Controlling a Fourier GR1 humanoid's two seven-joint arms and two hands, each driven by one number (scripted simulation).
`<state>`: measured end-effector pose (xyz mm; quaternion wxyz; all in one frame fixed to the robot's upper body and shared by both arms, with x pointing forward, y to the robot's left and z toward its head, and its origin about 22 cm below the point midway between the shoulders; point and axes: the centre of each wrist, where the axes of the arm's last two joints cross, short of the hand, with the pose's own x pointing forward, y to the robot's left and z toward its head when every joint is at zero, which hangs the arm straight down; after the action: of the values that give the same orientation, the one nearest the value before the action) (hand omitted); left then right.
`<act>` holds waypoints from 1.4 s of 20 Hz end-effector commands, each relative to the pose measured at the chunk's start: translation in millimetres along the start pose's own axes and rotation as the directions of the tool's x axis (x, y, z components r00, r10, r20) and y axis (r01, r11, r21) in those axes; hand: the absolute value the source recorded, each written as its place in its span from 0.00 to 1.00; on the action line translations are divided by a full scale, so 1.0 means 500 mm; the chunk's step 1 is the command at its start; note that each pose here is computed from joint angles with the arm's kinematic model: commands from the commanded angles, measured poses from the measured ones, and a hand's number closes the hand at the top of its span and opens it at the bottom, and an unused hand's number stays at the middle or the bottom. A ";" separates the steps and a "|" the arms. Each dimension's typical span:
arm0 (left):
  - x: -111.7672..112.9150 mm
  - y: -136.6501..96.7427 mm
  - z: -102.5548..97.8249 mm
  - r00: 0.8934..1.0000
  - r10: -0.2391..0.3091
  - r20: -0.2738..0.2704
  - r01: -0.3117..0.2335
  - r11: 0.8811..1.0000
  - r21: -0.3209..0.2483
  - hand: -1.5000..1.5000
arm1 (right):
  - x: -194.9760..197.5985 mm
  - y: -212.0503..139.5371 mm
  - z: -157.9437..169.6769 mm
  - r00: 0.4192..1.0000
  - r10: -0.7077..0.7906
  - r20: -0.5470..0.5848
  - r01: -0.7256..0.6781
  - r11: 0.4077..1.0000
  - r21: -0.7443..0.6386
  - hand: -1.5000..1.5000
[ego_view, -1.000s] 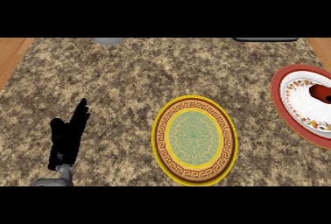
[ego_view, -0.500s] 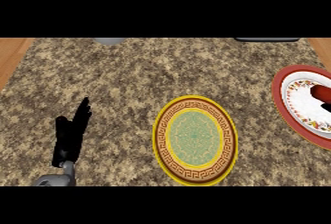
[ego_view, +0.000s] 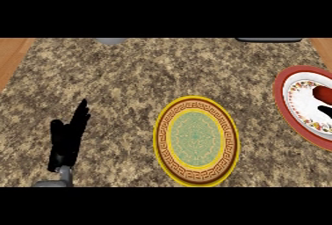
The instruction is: Pick the bell pepper from the plate and place it in the plate
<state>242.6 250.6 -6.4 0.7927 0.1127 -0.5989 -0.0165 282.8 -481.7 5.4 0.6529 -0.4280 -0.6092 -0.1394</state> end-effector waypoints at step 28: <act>-0.001 0.010 -0.002 1.000 0.001 0.010 -0.001 1.000 -0.012 0.50 | -0.136 -0.188 0.067 0.992 0.078 -0.098 -0.097 0.972 -0.213 0.00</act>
<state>247.4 256.7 -11.5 0.7932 0.1119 -0.5984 -0.0142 186.5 -536.7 -24.7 0.6405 -0.5026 -0.5510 -0.1830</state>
